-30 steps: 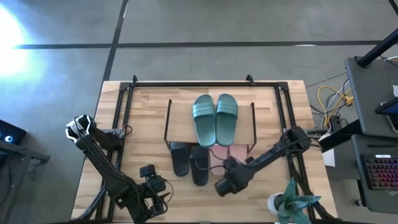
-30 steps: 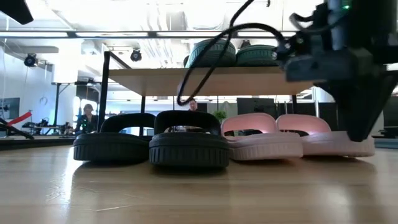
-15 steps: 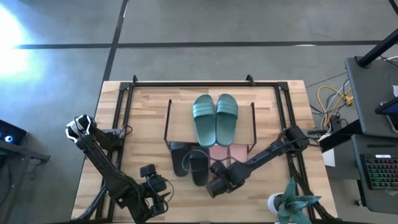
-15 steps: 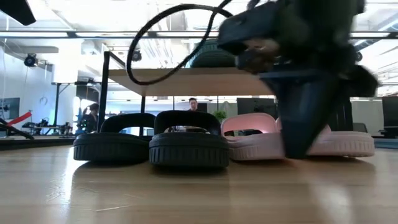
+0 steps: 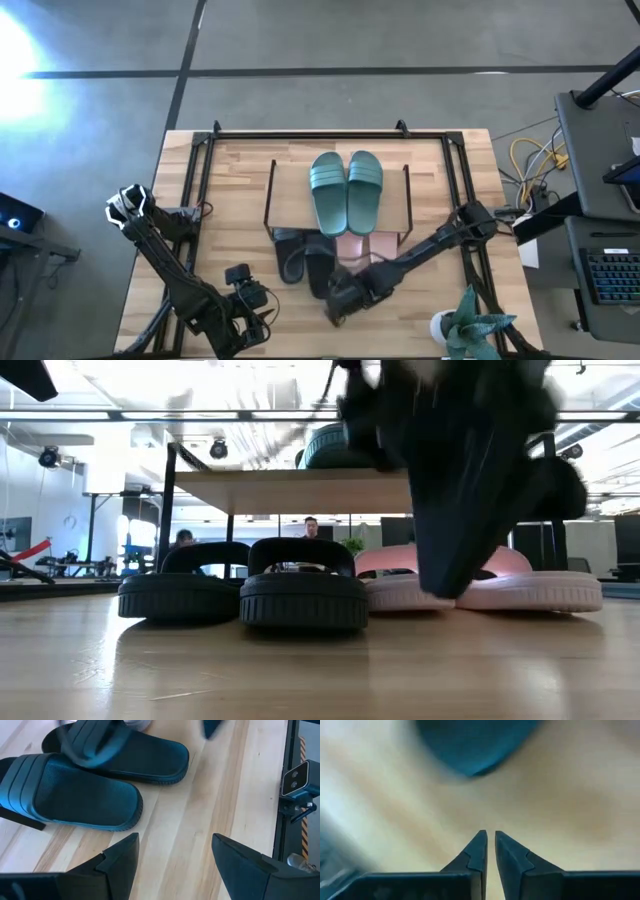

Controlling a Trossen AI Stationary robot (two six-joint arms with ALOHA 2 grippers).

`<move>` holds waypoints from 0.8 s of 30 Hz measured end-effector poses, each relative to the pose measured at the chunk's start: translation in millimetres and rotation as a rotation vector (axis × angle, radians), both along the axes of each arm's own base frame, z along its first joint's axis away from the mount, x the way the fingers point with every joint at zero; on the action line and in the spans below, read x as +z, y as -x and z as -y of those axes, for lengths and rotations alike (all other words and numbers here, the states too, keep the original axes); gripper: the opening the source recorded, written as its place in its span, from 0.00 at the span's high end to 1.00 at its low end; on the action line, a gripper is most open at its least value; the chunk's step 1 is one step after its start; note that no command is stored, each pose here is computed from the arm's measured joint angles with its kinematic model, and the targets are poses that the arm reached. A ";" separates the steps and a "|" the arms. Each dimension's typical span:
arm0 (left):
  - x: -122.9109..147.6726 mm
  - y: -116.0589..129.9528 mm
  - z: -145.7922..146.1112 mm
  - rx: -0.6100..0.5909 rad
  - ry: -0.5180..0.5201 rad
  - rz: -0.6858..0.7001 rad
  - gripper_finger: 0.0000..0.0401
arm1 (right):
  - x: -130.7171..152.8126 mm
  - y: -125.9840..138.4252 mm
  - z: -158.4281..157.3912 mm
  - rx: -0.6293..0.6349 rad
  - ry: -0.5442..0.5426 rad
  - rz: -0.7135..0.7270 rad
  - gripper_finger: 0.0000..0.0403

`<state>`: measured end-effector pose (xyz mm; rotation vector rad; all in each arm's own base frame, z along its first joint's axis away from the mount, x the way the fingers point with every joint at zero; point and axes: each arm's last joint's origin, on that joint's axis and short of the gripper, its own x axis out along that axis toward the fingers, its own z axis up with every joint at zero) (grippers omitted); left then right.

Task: Pick and place slides into the shelf
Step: Adjust the slippers under the shelf

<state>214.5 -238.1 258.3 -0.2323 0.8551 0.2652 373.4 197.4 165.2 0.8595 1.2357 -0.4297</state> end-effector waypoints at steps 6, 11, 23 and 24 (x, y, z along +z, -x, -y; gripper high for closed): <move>-0.1 0.2 -0.2 -0.002 -0.004 -0.002 0.41 | -6.0 -10.4 -12.0 -0.102 0.015 0.149 0.93; -0.2 0.4 -0.5 -0.002 -0.007 -0.005 0.41 | -15.1 -18.2 -1.2 -0.158 0.113 0.187 0.93; -0.3 0.5 -0.2 0.002 0.004 -0.009 0.41 | -1.2 -28.4 25.7 -0.319 0.282 0.304 0.93; -0.3 0.4 -0.1 0.002 0.007 -0.009 0.41 | -0.2 -28.3 24.7 -0.289 0.268 0.294 0.93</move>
